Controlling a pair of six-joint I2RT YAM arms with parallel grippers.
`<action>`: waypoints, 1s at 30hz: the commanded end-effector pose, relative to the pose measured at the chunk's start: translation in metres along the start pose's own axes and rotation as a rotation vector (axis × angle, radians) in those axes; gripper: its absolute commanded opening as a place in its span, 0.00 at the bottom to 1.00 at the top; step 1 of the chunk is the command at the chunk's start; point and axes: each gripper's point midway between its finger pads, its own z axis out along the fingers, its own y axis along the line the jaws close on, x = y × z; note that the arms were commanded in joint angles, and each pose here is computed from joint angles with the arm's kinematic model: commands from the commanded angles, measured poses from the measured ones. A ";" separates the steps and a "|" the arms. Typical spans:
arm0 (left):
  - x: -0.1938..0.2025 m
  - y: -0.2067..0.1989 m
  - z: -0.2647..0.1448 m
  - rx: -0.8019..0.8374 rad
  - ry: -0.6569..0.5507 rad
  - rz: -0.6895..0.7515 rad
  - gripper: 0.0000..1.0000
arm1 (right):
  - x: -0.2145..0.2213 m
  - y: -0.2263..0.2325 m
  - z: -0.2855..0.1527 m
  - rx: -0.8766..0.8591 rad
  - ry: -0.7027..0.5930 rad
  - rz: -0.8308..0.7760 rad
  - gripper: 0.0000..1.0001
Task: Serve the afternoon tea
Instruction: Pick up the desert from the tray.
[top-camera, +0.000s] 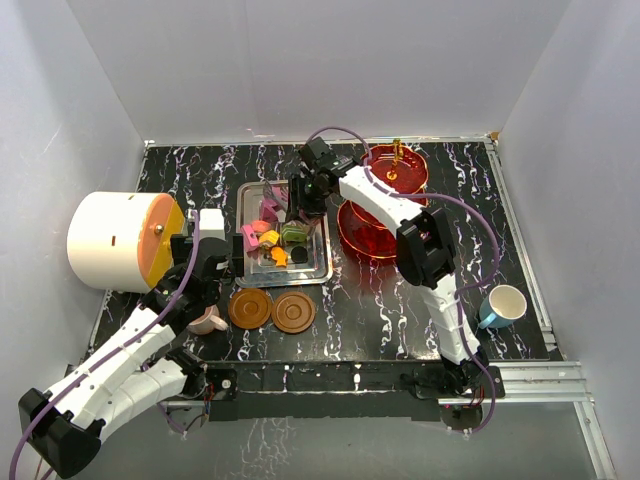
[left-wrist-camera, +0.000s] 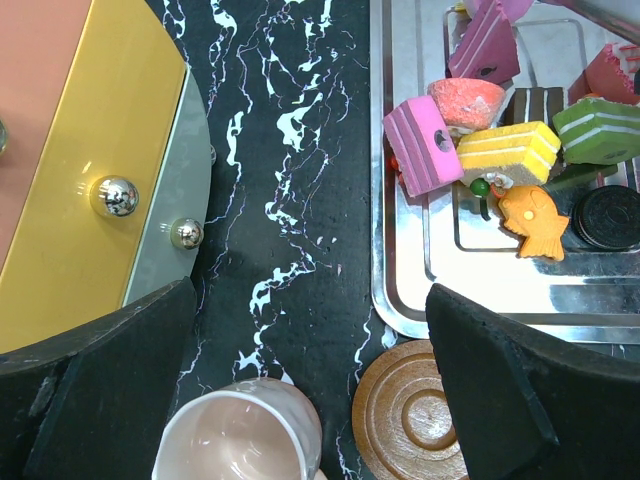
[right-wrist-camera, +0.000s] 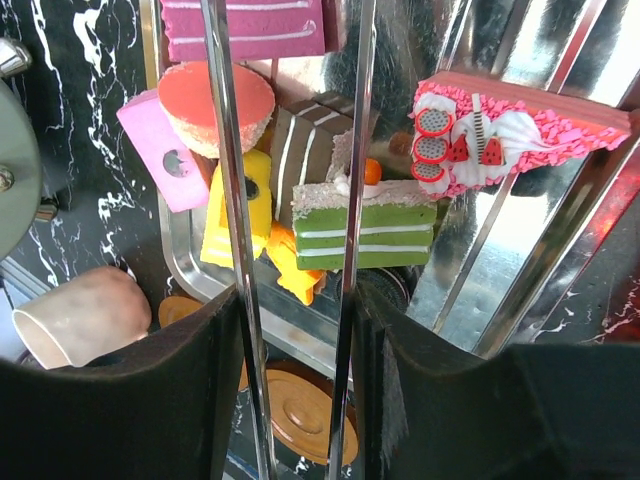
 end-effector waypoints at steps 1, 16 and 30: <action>-0.005 0.003 0.000 -0.011 -0.016 -0.010 0.99 | -0.012 0.023 -0.015 -0.090 -0.051 -0.033 0.39; -0.006 0.002 0.000 -0.004 -0.017 -0.008 0.99 | -0.018 0.047 -0.041 -0.191 -0.083 -0.061 0.42; -0.006 0.003 0.000 -0.010 -0.018 -0.009 0.99 | -0.020 0.046 -0.033 -0.208 -0.090 -0.036 0.24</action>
